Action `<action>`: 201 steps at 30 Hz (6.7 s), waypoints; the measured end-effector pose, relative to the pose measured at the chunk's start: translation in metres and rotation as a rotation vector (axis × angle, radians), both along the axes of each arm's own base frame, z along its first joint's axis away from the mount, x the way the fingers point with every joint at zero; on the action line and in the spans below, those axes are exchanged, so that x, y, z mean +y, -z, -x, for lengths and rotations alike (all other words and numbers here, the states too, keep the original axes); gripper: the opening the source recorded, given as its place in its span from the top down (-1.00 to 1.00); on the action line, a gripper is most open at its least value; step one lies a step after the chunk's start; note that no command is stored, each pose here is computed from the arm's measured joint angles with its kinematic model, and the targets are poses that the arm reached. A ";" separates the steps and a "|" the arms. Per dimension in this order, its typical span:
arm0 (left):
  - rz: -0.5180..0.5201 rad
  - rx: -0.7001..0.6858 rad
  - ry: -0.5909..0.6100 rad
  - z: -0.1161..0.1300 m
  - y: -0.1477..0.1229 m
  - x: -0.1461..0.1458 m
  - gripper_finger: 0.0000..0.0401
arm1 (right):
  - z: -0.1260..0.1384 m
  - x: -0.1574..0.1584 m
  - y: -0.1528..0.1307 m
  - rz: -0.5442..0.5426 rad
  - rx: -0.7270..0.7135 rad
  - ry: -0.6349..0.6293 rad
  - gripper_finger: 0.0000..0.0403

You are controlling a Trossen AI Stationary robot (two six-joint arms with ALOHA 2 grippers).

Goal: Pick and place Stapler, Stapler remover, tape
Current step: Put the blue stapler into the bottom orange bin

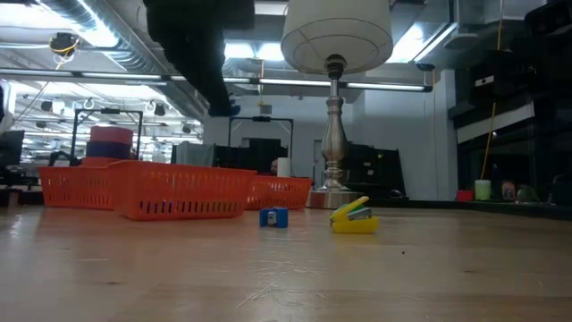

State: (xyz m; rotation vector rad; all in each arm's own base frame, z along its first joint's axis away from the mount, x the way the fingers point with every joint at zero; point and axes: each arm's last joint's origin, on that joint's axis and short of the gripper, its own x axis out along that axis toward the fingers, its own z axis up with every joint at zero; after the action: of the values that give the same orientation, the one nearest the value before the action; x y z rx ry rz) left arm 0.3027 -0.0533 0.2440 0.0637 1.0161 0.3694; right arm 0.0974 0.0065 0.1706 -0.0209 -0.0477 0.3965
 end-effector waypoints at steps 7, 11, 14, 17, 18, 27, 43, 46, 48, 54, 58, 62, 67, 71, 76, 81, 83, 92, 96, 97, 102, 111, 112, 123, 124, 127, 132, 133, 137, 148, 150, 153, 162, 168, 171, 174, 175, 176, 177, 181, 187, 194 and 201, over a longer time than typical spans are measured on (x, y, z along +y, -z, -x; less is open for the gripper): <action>0.012 0.031 -0.085 0.000 0.002 0.021 0.64 | 0.000 0.000 0.000 0.000 0.000 0.000 0.36; 0.037 0.035 -0.101 0.000 0.002 0.028 0.64 | 0.000 0.000 0.000 0.000 0.001 0.000 0.36; 0.057 0.028 -0.131 -0.001 0.002 0.031 0.64 | 0.000 0.000 0.000 0.000 0.001 0.000 0.36; 0.066 0.018 -0.156 -0.001 0.002 0.032 0.63 | 0.000 0.000 0.000 0.000 0.000 0.000 0.36; 0.069 0.015 -0.163 -0.001 0.002 0.032 0.63 | 0.000 0.000 0.000 0.000 0.001 0.000 0.36; 0.072 0.047 -0.262 -0.011 0.025 0.031 0.62 | 0.000 0.000 0.000 0.000 0.000 0.000 0.36; 0.119 0.224 -0.230 -0.025 0.073 0.026 0.57 | 0.000 0.000 0.000 0.000 0.000 0.000 0.36; 0.090 0.217 -0.233 -0.025 0.073 0.025 0.53 | 0.000 0.000 0.000 0.000 0.000 0.000 0.36; 0.087 0.217 -0.234 -0.025 0.073 0.025 0.48 | 0.000 0.000 0.000 0.000 0.000 0.000 0.36; 0.086 0.216 -0.236 -0.025 0.073 0.025 0.33 | 0.000 0.000 0.000 0.000 0.000 0.000 0.36; 0.110 0.222 -0.228 -0.025 0.073 0.024 0.26 | 0.000 0.000 0.000 0.000 0.001 0.000 0.36; 0.154 0.233 -0.217 -0.025 0.073 0.024 0.24 | 0.000 0.000 0.000 0.000 0.000 0.000 0.36; 0.154 0.233 -0.217 -0.025 0.073 0.024 0.26 | 0.000 0.000 0.000 0.000 0.000 0.000 0.36; 0.161 0.200 -0.214 -0.032 0.065 0.023 0.26 | 0.000 0.000 0.000 0.000 0.000 0.000 0.36; 0.176 0.124 -0.204 -0.045 0.044 0.021 0.27 | 0.000 0.000 0.000 0.000 0.001 0.000 0.36; 0.173 0.025 -0.133 -0.059 0.026 0.017 0.27 | 0.000 0.000 0.000 0.000 0.001 0.000 0.36; 0.164 -0.029 -0.076 -0.065 0.020 0.012 0.27 | 0.000 0.000 0.000 0.000 0.001 0.000 0.36; 0.095 -0.285 0.200 -0.086 0.001 -0.018 0.27 | 0.000 0.000 0.000 0.000 0.001 0.000 0.36; 0.062 -0.346 0.276 -0.089 -0.004 -0.028 0.27 | 0.000 0.000 0.000 0.000 0.001 0.000 0.36; 0.057 -0.356 0.289 -0.089 -0.005 -0.030 0.27 | 0.000 0.000 0.000 0.000 0.000 0.000 0.36; 0.046 -0.367 0.325 -0.093 -0.002 -0.034 0.27 | 0.000 0.000 0.000 0.000 0.000 0.000 0.36; 0.051 -0.320 0.325 -0.104 0.025 -0.034 0.27 | 0.000 0.000 0.000 0.000 -0.001 0.000 0.36; 0.050 -0.303 0.324 -0.105 0.029 -0.033 0.27 | 0.000 0.000 0.000 0.000 -0.001 0.000 0.36; 0.038 -0.223 0.300 -0.115 0.062 -0.026 0.27 | 0.000 0.000 0.000 0.000 0.000 0.000 0.36; 0.036 -0.220 0.296 -0.115 0.064 -0.025 0.27 | 0.000 0.000 0.000 0.000 0.000 0.000 0.36; 0.036 -0.206 0.293 -0.117 0.071 -0.025 0.27 | 0.000 0.000 0.000 0.000 0.001 0.000 0.36; 0.047 -0.182 0.289 -0.115 0.073 -0.024 0.27 | 0.000 0.000 0.000 0.000 0.001 0.000 0.36; 0.047 -0.167 0.290 -0.113 0.072 -0.024 0.27 | 0.000 0.000 0.000 0.000 0.001 0.000 0.36; 0.079 -0.149 0.286 -0.105 0.058 -0.026 0.27 | 0.000 0.000 0.000 0.000 0.000 0.000 0.36; 0.423 -0.166 -0.227 -0.090 0.051 -0.019 0.27 | 0.000 0.000 0.000 0.000 0.000 0.000 0.36; 0.401 -0.155 -0.199 -0.090 0.051 -0.017 0.27 | 0.000 0.000 0.000 0.000 0.000 0.000 0.36; 0.282 -0.109 -0.006 -0.090 0.051 -0.018 0.27 | 0.000 0.000 0.000 0.000 0.000 0.000 0.36; 0.118 -0.193 0.262 -0.102 0.042 -0.018 0.27 | 0.000 0.000 0.000 0.000 0.000 0.000 0.36; -0.013 -0.163 0.420 -0.104 0.041 -0.014 0.27 | 0.000 0.000 0.000 0.000 0.000 0.000 0.36; -0.057 -0.103 0.482 -0.102 0.041 -0.014 0.25 | 0.000 0.000 0.000 0.000 0.000 0.000 0.36; -0.070 -0.026 0.510 -0.099 0.038 -0.014 0.21 | 0.000 0.000 0.000 0.000 0.000 0.000 0.36; -0.077 0.008 0.524 -0.098 0.038 -0.014 0.19 | 0.000 0.000 0.000 0.000 0.000 0.000 0.36; -0.084 0.049 0.542 -0.096 0.038 -0.013 0.17 | 0.000 0.000 0.000 0.000 0.000 0.000 0.36; -0.089 0.084 0.556 -0.095 0.037 -0.013 0.15 | 0.000 0.000 0.000 0.000 0.000 0.000 0.36; -0.112 0.128 0.606 -0.093 0.029 -0.016 0.06 | 0.000 0.000 0.000 0.000 0.001 0.000 0.36; -0.161 0.212 0.718 -0.088 0.028 -0.023 -0.06 | 0.000 0.000 0.000 0.000 0.000 0.000 0.36; -0.162 0.276 0.739 -0.081 0.031 -0.027 -0.10 | 0.000 0.000 0.000 0.000 0.000 0.000 0.36; -0.215 0.337 0.820 -0.085 0.044 -0.028 -0.08 | 0.000 0.000 0.000 0.000 0.000 0.000 0.36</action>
State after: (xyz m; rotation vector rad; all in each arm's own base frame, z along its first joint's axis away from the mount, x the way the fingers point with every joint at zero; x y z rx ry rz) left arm 0.3877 -0.0809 0.2000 0.7331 1.1840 -0.2973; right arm 0.0974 0.0064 0.1706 -0.0206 -0.0473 0.3962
